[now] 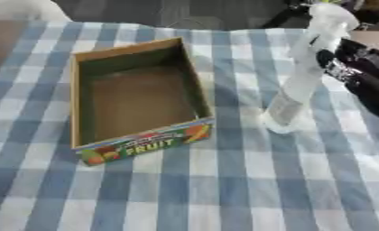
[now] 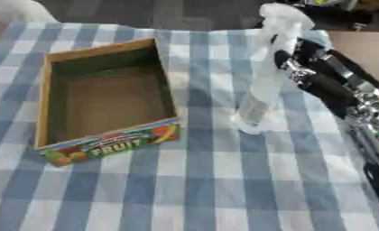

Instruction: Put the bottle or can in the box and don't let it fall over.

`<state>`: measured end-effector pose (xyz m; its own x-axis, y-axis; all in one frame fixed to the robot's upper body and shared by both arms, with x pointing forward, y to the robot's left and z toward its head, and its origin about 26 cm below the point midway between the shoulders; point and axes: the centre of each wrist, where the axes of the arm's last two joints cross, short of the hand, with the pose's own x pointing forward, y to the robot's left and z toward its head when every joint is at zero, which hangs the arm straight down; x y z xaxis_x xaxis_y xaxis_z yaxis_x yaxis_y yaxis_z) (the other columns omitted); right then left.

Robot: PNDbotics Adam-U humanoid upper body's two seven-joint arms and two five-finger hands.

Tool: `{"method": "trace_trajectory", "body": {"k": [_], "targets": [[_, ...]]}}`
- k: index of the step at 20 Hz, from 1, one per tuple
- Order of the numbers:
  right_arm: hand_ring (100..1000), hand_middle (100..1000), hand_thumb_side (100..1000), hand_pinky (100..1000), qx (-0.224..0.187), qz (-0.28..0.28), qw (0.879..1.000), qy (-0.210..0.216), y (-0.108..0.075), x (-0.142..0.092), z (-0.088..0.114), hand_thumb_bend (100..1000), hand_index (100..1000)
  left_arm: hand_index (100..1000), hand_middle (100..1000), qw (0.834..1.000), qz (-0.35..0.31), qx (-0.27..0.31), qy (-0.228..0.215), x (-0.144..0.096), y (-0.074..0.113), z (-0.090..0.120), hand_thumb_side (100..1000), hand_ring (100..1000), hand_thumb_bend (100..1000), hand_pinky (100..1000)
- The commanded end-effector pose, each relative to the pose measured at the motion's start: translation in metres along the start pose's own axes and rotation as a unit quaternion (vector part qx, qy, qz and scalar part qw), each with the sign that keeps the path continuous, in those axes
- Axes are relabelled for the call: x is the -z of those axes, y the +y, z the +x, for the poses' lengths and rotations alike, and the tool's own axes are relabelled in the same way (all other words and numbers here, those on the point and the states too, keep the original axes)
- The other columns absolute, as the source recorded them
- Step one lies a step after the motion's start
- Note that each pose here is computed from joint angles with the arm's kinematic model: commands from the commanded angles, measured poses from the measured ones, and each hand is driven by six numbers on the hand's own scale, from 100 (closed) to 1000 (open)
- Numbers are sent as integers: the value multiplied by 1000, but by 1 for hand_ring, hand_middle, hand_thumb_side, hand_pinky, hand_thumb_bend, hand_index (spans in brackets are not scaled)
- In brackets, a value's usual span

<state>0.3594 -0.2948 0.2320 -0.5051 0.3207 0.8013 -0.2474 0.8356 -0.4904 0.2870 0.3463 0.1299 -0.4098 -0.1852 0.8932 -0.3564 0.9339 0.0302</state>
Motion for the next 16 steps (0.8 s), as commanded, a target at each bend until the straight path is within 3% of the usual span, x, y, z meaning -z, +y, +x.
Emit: {"method": "trace_trajectory", "body": {"k": [1, 16], "targets": [[1000, 1000, 555, 874, -15, -3, 1000, -9, -7, 2, 9, 100, 886, 765, 559, 1000, -5, 0, -13, 3, 1, 7, 432, 480, 713, 977], [1000, 1000, 484, 874, -21, 11, 999, -20, -1, 5, 14, 100, 864, 765, 559, 1000, -7, -1, -15, 3, 0, 7, 432, 479, 709, 978]]}}
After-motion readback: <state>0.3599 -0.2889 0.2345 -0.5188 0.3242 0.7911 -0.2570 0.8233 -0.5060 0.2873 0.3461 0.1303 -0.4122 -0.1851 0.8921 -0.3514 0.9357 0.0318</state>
